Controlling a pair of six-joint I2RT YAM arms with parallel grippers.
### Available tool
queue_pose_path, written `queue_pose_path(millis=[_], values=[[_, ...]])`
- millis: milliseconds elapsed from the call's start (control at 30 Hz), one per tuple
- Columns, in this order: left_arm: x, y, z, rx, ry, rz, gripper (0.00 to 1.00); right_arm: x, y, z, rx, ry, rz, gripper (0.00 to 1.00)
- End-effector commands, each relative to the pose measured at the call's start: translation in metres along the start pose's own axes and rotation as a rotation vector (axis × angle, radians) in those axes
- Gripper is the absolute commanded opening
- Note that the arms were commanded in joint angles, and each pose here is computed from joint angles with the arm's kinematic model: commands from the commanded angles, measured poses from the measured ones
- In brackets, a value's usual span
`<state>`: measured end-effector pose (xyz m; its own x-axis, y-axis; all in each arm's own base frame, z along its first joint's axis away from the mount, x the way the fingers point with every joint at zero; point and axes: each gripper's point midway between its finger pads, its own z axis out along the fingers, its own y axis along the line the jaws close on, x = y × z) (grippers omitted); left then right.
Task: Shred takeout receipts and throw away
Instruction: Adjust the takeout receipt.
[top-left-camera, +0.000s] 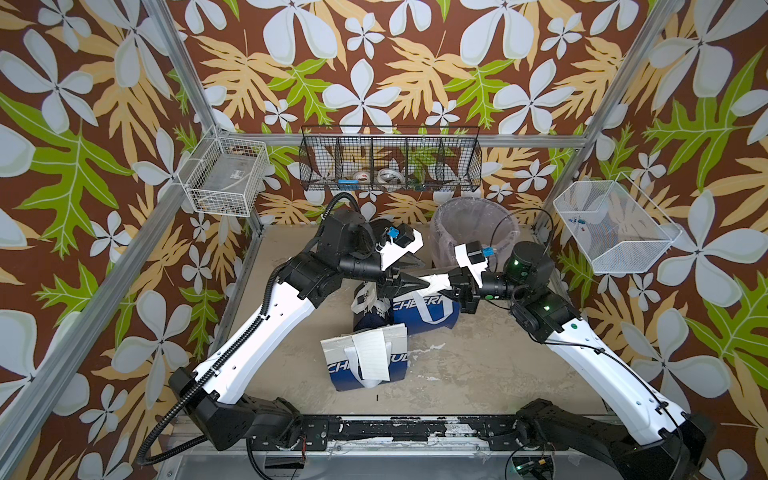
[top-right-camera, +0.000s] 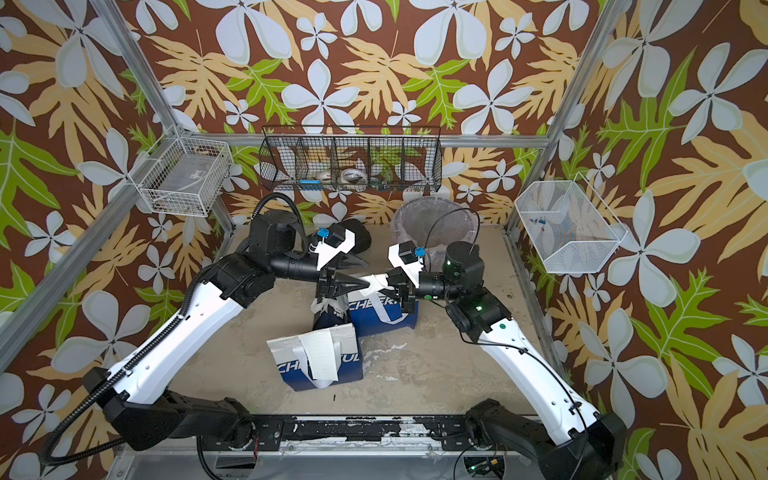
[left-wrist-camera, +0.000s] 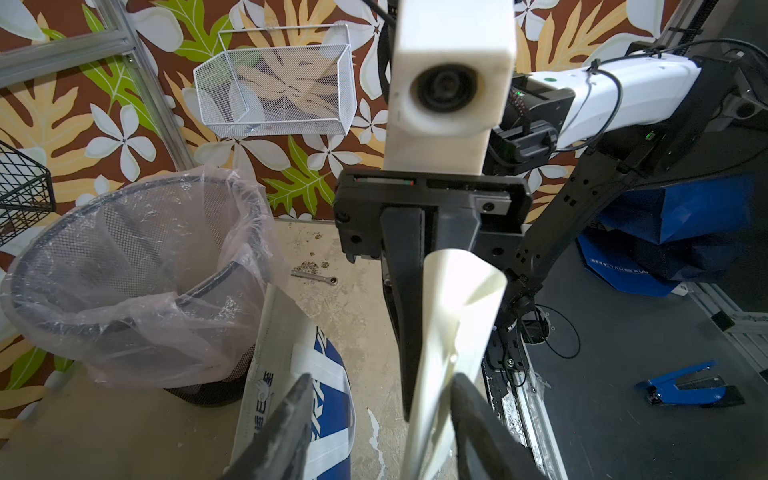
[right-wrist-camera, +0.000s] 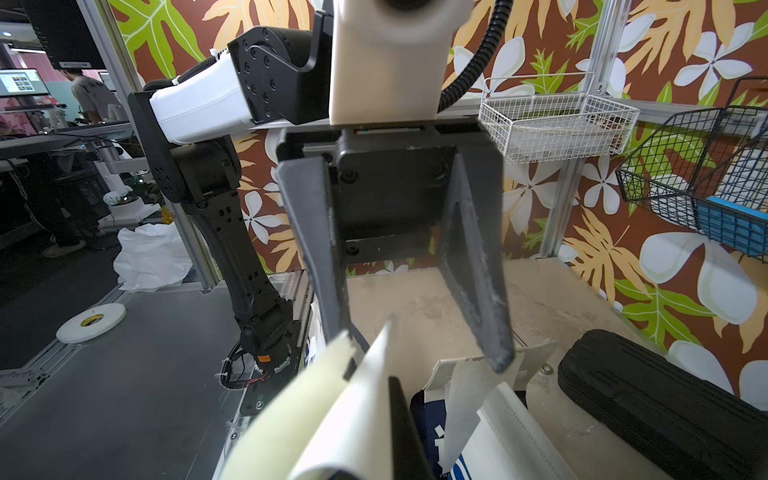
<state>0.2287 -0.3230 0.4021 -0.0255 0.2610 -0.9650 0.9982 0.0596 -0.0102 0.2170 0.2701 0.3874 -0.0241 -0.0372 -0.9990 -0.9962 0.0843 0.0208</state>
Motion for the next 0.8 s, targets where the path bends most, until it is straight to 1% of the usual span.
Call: queue_pose_path(millis=[0,100,200,233,267,300,333,367,433,467,533,600,633,700,767], values=[[0.001,-0.011,0.000,0.062,-0.010,0.001,0.35,-0.009,0.001,0.000,-0.012,-0.023,-0.027,0.00],[0.003,-0.013,-0.001,0.071,-0.008,-0.004,0.22,-0.011,0.000,0.001,-0.010,-0.031,-0.031,0.00],[0.003,-0.012,-0.001,0.057,-0.001,0.000,0.17,-0.013,0.000,0.001,-0.012,-0.034,-0.034,0.00],[0.002,-0.012,-0.002,0.058,-0.003,0.003,0.12,-0.011,-0.001,0.002,-0.011,-0.030,-0.032,0.00],[0.001,-0.012,-0.003,0.055,-0.004,0.009,0.04,-0.010,-0.001,0.002,-0.008,-0.023,-0.032,0.00],[-0.001,-0.011,-0.004,0.046,-0.006,0.018,0.00,-0.008,-0.002,0.002,-0.003,-0.016,-0.034,0.00],[-0.002,-0.009,-0.005,0.025,-0.004,0.029,0.00,-0.006,-0.003,0.002,0.005,-0.005,-0.034,0.00],[-0.003,-0.006,-0.006,0.001,-0.003,0.039,0.00,-0.002,-0.005,0.001,0.015,0.009,-0.033,0.03],[-0.006,-0.002,-0.010,-0.035,-0.003,0.068,0.00,0.004,-0.006,0.000,0.031,0.035,-0.039,0.19],[-0.008,-0.002,-0.012,-0.049,-0.008,0.080,0.00,0.007,-0.007,0.000,0.040,0.048,-0.040,0.25],[-0.011,-0.002,-0.014,-0.065,-0.015,0.096,0.00,0.012,-0.008,-0.001,0.051,0.072,-0.039,0.32],[-0.011,-0.002,-0.016,-0.070,-0.015,0.101,0.00,0.016,-0.008,-0.002,0.056,0.086,-0.036,0.42],[-0.009,-0.001,-0.015,-0.071,-0.011,0.098,0.00,0.018,-0.007,-0.003,0.057,0.093,-0.038,0.44],[-0.008,0.000,-0.014,-0.071,-0.009,0.095,0.00,0.019,-0.006,-0.004,0.059,0.099,-0.037,0.45],[-0.008,-0.001,-0.014,-0.065,-0.010,0.091,0.00,0.019,-0.006,-0.003,0.049,0.097,-0.031,0.39]])
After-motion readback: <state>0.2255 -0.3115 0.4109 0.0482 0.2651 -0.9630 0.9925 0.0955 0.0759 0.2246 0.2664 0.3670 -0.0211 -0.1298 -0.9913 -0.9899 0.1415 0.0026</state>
